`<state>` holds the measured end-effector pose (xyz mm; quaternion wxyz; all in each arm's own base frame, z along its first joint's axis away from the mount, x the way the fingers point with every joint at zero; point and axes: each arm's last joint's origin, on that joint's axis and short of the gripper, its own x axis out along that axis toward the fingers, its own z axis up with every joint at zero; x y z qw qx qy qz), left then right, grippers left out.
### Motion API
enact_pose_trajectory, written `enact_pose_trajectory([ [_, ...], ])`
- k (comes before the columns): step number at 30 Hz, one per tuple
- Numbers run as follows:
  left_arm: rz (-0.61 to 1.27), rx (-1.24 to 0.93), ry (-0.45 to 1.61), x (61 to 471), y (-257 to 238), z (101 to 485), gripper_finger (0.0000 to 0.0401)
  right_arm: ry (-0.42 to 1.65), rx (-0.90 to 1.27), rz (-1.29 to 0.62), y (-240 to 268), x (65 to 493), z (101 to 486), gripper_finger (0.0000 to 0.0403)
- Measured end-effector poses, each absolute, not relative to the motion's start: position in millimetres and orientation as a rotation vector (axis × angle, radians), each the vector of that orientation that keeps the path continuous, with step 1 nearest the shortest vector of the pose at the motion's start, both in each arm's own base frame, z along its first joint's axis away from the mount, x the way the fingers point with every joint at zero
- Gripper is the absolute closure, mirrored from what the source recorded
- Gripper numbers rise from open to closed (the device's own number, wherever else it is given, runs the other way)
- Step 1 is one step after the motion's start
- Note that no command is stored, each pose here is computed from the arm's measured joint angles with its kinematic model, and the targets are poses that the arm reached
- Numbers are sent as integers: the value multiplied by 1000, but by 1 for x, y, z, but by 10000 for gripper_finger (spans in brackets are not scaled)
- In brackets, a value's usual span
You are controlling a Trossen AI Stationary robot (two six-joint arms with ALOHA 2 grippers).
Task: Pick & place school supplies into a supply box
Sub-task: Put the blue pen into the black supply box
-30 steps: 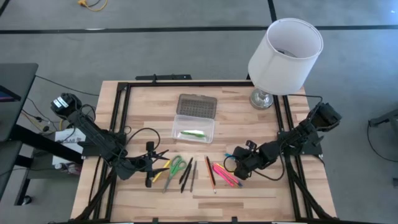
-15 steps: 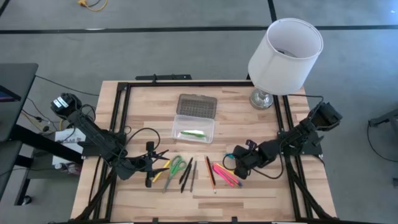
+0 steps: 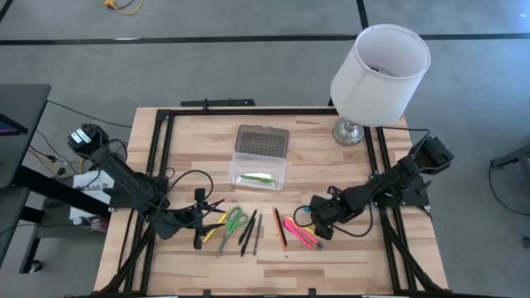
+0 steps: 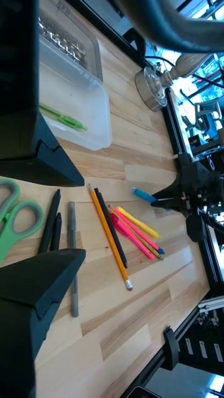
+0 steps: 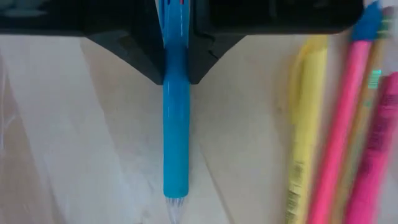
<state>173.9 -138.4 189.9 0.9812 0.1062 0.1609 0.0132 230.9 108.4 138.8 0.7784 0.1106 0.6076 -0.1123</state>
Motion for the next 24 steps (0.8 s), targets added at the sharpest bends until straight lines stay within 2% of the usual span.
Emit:
enact_pose_trajectory([
  [16,25,213,324,174,-138,190,232,1290,211,-266,108,235,145,363],
  [24,25,214,324,174,-138,190,232,1190,138,-190,112,257,172,366],
])
